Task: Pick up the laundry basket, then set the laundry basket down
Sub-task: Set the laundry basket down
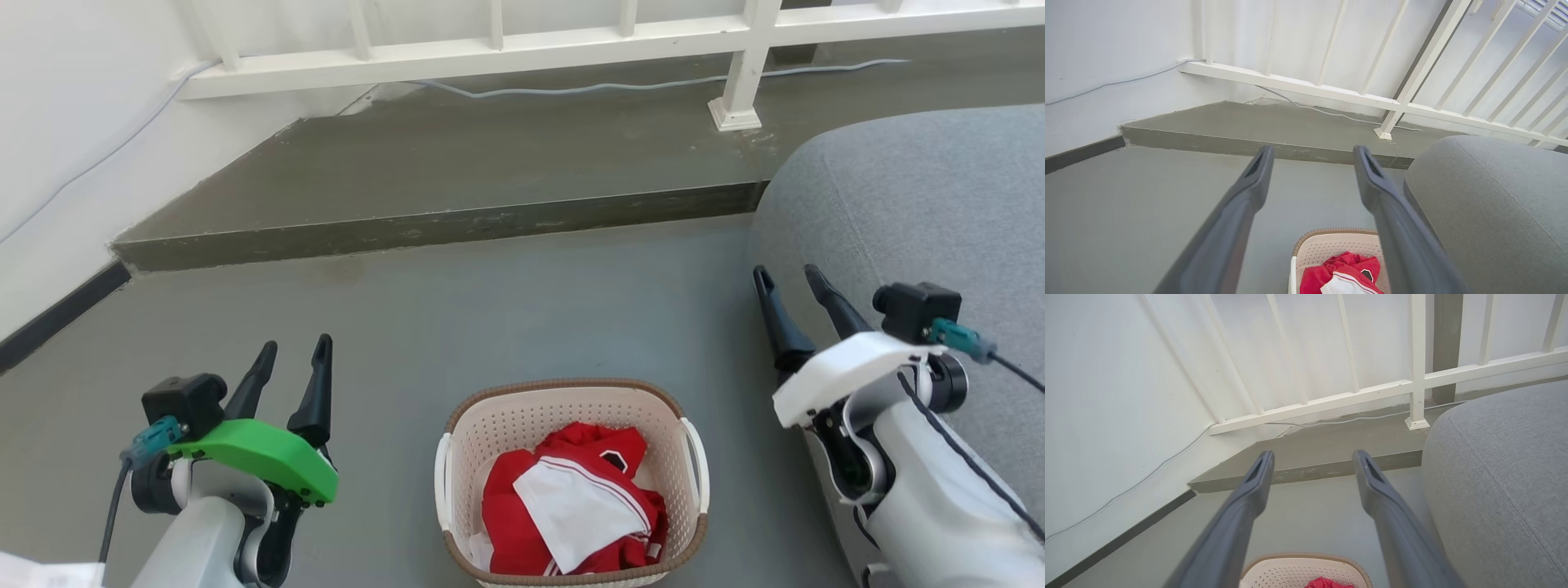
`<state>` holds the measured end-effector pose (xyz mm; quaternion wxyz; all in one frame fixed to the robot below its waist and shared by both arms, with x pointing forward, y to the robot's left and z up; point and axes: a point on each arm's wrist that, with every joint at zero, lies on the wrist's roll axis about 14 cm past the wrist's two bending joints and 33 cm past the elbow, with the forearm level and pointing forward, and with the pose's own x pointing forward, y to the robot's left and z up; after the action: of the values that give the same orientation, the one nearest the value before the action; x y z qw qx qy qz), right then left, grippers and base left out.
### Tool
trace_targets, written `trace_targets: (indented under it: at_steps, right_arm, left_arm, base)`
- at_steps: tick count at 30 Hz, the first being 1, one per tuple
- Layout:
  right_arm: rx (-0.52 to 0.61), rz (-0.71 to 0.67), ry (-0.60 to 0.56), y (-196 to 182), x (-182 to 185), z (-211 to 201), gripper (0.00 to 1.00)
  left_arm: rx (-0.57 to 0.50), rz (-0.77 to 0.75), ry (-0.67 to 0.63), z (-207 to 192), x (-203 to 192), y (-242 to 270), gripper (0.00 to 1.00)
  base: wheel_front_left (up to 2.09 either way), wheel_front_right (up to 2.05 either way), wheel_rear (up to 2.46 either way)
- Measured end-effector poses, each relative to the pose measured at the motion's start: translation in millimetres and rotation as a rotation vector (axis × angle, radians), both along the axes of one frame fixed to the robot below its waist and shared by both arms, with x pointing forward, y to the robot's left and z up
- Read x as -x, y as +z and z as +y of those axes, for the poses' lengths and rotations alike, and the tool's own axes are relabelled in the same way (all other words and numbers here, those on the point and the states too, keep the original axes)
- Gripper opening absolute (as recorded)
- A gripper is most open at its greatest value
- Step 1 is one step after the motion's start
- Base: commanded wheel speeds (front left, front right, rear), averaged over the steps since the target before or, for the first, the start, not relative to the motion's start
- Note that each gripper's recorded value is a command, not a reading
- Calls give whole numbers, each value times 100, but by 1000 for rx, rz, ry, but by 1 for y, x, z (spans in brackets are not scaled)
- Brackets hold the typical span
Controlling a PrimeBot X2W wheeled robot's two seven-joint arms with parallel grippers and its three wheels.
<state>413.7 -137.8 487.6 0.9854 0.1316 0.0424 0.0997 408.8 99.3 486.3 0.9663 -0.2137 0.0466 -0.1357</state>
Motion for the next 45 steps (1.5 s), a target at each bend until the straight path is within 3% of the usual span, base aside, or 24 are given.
trace_targets:
  at_steps: [18, 45]
  right_arm:
    - [34, -55, -35, 3, 26, 1, 100]
    - [41, -60, -61, -2, 43, -4, 100]
  left_arm:
    - [-32, -107, 61, 14, 19, 20, 100]
    - [-13, -110, 100, 20, 35, 17, 100]
  base:
    - [0, 0, 0]
    - [0, 0, 0]
